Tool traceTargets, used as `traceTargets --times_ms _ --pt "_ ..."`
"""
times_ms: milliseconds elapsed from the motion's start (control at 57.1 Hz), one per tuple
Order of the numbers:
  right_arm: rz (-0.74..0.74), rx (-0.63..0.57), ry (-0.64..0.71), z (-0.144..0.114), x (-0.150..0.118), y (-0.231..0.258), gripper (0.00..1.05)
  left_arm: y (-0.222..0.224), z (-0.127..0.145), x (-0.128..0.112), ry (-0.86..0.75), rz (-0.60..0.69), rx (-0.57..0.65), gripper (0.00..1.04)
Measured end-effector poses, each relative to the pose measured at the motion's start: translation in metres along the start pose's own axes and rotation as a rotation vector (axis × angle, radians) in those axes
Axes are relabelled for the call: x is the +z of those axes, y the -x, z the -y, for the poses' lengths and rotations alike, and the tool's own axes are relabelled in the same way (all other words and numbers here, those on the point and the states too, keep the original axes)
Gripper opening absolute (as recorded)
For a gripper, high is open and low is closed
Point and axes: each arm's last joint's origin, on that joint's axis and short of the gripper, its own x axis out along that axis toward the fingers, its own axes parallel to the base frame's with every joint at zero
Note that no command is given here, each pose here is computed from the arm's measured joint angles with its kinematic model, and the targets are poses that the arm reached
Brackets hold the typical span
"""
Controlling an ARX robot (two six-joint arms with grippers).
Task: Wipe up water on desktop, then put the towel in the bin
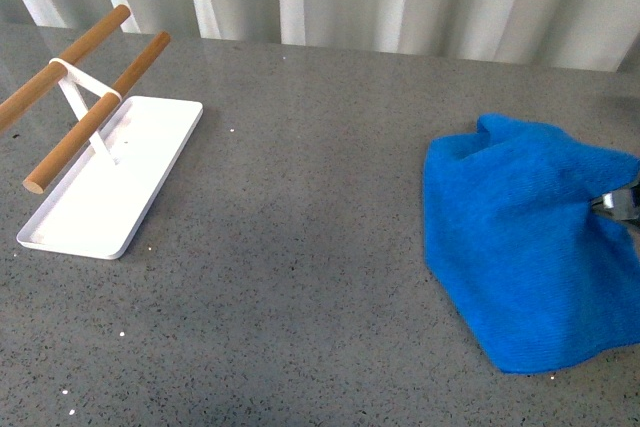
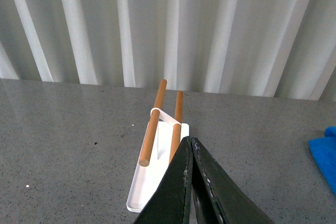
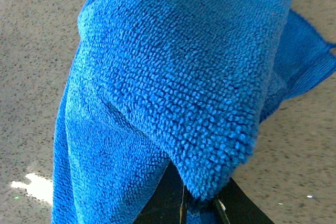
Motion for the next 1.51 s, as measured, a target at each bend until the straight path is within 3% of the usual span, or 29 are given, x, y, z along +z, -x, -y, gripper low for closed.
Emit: traceTargets --times_ms 245,823,1033,1208,1506 --pt "0.053 -0.11 -0.014 0.044 0.018 0.011 0.03 0.0 0.0 0.0 0.001 0.0 0.0 0.05" --pt "0.235 -0.128 0.05 0.026 0.13 0.023 0.03 0.0 0.0 0.0 0.0 0.0 0.0 0.99" --pt "0.363 -0.213 0.076 0.03 0.177 0.058 0.03 0.0 0.0 0.0 -0.002 0.0 0.0 0.98" --pt "0.539 -0.376 0.118 0.049 0.218 0.127 0.03 0.0 0.0 0.0 -0.002 0.0 0.0 0.98" --pt "0.571 -0.532 0.046 0.104 0.206 0.168 0.03 0.0 0.0 0.0 -0.002 0.0 0.0 0.98"
